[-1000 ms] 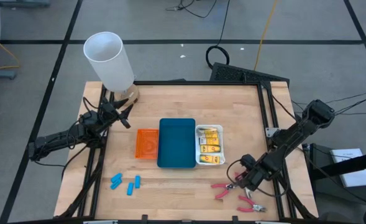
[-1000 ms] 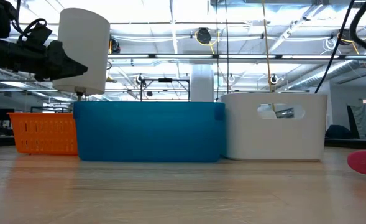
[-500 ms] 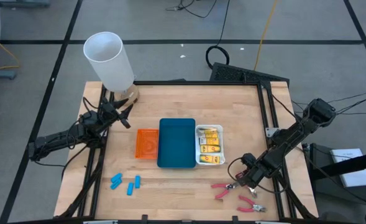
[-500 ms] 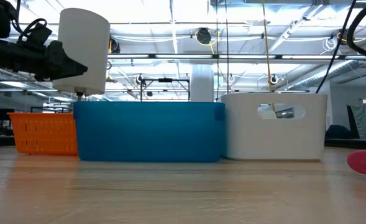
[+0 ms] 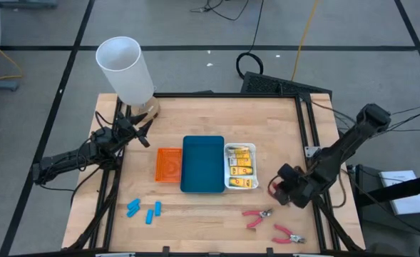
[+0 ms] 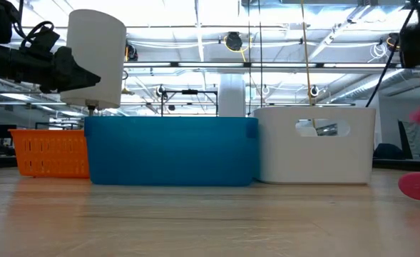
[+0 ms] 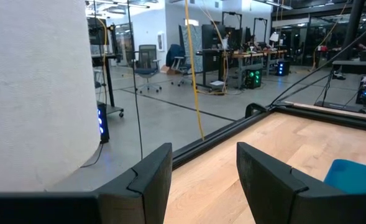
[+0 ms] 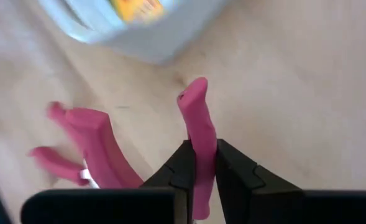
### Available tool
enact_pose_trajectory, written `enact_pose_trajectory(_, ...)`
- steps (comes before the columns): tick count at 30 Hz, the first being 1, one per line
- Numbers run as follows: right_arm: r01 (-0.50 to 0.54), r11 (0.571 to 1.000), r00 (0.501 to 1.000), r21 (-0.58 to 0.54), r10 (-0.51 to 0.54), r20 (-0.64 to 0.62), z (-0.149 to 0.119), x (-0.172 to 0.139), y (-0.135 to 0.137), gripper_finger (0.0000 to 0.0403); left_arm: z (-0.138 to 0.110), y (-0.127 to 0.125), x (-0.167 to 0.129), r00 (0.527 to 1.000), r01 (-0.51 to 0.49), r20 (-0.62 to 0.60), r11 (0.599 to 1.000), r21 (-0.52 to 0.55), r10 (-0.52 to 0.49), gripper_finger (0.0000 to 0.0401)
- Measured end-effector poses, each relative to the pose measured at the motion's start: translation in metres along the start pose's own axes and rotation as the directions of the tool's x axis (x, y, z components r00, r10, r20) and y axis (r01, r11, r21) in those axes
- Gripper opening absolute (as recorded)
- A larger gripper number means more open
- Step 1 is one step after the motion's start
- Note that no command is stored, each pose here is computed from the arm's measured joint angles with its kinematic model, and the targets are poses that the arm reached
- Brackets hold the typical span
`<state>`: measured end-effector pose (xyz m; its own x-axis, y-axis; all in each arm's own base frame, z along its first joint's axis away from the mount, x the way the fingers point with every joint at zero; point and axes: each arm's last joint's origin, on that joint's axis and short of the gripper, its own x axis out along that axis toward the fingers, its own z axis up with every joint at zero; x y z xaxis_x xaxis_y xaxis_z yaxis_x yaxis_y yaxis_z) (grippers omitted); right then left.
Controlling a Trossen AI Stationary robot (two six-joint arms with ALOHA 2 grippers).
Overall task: Pick & Place School Supplies
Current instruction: Put the pink hole puncher into the blue bin
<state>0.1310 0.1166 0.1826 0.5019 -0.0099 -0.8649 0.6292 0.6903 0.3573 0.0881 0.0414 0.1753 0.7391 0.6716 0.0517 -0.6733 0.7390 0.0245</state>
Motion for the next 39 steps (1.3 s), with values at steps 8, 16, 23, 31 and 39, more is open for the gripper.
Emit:
enact_pose_trajectory(8, -0.153, 0.942, 0.94, -0.299, 0.232, 0.25, 0.019, -0.033, 0.002, 0.0034, 0.0, 0.0, 0.0, 1.0, 0.0, 0.0, 1.0, 0.0, 0.0, 0.0182)
enact_pose_trajectory(16, 0.013, 0.828, 0.756, -0.561, 0.359, 0.548, 0.032, -0.033, 0.015, 0.0034, 0.0, 0.0, 0.0, 1.0, 0.0, 0.0, 1.0, 0.0, 0.0, 0.0182)
enact_pose_trajectory(23, 0.036, 0.796, 0.5, -0.604, 0.509, 0.701, 0.056, -0.015, 0.002, 0.0034, 0.008, -0.002, 0.0, 0.995, 0.084, 0.08, 0.97, -0.228, -0.067, 0.0182)
enact_pose_trajectory(31, -0.067, 0.72, 0.32, -0.691, 0.671, 0.668, 0.085, -0.009, -0.02, 0.0034, 0.002, -0.001, 0.001, 0.999, 0.035, 0.022, 0.919, -0.393, -0.029, 0.0182)
enact_pose_trajectory(39, -0.074, 0.747, 0.316, -0.66, 0.646, 0.695, 0.102, -0.002, -0.027, 0.0035, 0.008, -0.015, 0.005, 0.95, 0.3, 0.078, 0.811, -0.502, -0.303, 0.0182)
